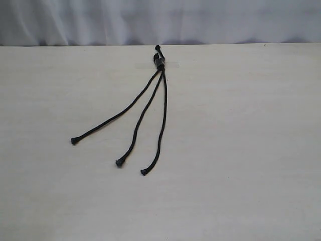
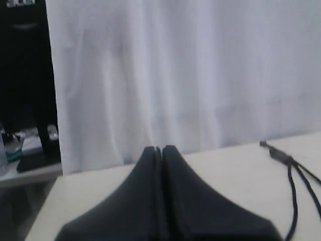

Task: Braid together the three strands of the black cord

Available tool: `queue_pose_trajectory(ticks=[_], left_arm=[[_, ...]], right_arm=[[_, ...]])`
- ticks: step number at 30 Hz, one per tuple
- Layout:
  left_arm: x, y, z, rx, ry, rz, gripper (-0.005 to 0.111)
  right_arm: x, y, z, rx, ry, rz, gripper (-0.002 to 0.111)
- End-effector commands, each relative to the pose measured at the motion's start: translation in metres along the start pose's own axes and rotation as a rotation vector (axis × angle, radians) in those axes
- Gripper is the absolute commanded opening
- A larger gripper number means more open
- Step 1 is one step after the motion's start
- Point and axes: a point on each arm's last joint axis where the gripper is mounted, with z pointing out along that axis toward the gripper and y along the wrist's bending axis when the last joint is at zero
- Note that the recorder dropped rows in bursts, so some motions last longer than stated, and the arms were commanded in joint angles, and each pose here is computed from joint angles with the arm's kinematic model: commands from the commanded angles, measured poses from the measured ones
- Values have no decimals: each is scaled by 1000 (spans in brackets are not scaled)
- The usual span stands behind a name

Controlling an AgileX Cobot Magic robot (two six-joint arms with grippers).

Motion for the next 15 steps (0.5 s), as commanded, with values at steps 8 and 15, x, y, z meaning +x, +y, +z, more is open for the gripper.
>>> queue_pose_trajectory(ticks=[8,15], left_arm=[[-16,1,-2,-14,-191,-12,0],[-16,4,-2,-32,-192,-176,0]], right_arm=[[-13,0,-1,2,-160,-4,4],[-14,0,-1,2,-163,-8,4]])
